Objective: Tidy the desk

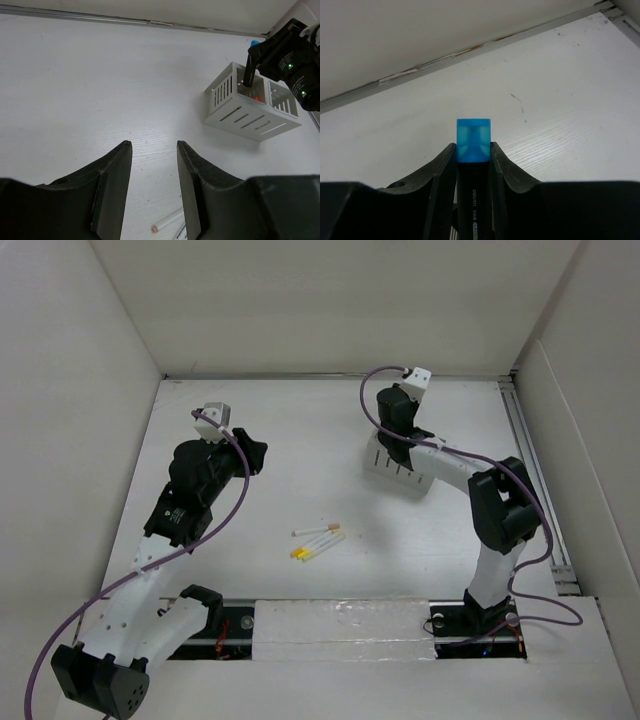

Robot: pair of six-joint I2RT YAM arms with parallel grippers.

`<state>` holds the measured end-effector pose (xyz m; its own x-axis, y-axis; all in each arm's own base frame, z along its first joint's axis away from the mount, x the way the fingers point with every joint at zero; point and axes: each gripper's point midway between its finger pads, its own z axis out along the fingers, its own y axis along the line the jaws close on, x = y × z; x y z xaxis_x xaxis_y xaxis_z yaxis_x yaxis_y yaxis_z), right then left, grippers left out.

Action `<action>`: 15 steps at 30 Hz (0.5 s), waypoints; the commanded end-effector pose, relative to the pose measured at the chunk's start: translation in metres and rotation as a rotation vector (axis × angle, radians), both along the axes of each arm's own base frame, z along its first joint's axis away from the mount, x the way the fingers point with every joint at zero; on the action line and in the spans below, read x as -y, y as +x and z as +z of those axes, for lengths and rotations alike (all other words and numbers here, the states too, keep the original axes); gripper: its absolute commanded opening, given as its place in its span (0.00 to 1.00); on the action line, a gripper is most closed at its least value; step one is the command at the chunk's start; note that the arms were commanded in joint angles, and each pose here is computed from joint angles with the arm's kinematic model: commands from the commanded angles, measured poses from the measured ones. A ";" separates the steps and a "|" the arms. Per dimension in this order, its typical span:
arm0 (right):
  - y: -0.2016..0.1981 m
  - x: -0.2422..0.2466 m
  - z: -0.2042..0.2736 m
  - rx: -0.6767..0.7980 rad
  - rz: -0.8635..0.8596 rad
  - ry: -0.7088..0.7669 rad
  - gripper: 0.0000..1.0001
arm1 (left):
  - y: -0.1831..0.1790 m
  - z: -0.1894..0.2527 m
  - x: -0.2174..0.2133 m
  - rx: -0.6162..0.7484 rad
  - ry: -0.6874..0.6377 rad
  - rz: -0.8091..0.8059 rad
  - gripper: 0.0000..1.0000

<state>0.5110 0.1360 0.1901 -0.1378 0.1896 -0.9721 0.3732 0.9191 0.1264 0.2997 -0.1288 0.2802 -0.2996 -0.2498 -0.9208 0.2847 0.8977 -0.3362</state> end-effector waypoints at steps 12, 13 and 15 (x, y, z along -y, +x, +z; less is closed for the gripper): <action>-0.033 -0.012 0.022 0.089 -0.051 -0.015 0.10 | -0.003 0.031 0.003 0.083 -0.028 -0.024 0.37; -0.033 -0.012 0.022 0.089 -0.051 -0.015 0.11 | -0.003 0.032 0.003 0.086 -0.029 -0.024 0.37; -0.037 -0.013 0.019 0.077 -0.054 -0.029 0.11 | -0.003 0.034 0.002 0.093 -0.032 -0.019 0.37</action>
